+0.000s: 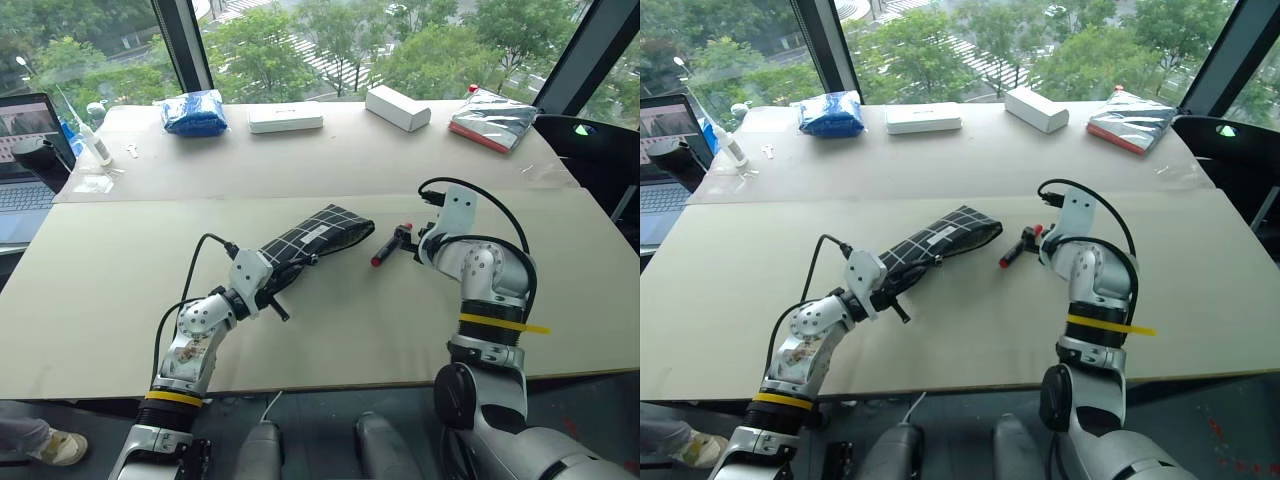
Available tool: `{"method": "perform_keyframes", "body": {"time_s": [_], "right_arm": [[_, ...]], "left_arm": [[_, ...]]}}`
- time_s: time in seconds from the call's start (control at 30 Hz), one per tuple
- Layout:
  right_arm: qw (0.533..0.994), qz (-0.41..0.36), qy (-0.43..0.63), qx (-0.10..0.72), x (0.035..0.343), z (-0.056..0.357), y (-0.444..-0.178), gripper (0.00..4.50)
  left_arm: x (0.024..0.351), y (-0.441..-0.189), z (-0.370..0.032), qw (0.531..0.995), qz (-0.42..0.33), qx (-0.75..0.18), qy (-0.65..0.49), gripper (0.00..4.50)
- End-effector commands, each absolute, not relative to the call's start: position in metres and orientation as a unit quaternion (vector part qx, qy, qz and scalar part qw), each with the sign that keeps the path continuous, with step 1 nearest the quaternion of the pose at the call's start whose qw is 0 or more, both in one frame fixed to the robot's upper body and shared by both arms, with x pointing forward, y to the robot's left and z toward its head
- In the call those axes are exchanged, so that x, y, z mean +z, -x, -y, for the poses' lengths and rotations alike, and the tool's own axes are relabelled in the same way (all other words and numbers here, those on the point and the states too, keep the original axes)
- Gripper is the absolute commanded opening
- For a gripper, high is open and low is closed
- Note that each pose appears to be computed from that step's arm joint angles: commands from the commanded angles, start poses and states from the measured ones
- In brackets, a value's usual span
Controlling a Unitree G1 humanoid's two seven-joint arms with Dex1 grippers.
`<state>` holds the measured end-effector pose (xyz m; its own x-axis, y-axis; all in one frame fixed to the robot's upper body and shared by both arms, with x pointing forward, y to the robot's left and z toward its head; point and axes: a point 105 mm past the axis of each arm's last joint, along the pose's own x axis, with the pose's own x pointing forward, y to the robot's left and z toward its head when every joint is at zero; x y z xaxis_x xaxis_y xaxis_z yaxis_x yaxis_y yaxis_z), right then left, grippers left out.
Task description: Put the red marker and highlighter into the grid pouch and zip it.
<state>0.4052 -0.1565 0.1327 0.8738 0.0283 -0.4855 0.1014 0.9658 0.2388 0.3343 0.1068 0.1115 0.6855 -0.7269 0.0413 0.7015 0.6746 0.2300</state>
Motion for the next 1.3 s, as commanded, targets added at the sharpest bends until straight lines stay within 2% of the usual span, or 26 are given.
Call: {"method": "perform_keyframes", "body": {"time_s": [0.03, 0.13, 0.5, 0.9, 1.0, 1.3], "right_arm": [[0.971, -0.21, -0.114, 0.009, 0.156, 0.142, -0.412, 4.46], [0.971, -0.215, -0.105, 0.013, 0.153, 0.139, -0.412, 4.46], [0.958, -0.28, -0.026, 0.048, 0.103, 0.114, -0.388, 4.46], [0.961, -0.274, -0.015, 0.038, 0.108, 0.124, -0.394, 4.46], [0.958, -0.283, -0.008, 0.04, 0.102, 0.123, -0.388, 3.75], [0.958, -0.285, -0.002, 0.029, 0.1, 0.13, -0.386, 0.62]], "left_arm": [[0.123, -0.331, -0.102, 0.91, 0.087, -0.392, -0.099, 0.0], [0.123, -0.331, -0.102, 0.911, 0.087, -0.391, -0.098, 0.0], [0.124, -0.331, -0.102, 0.914, 0.087, -0.384, -0.096, 0.0], [0.127, -0.331, -0.107, 0.918, 0.088, -0.375, -0.097, 0.0], [0.128, -0.333, -0.106, 0.918, 0.089, -0.375, -0.096, 0.0], [0.129, -0.334, -0.106, 0.918, 0.09, -0.376, -0.092, 0.0]]}}
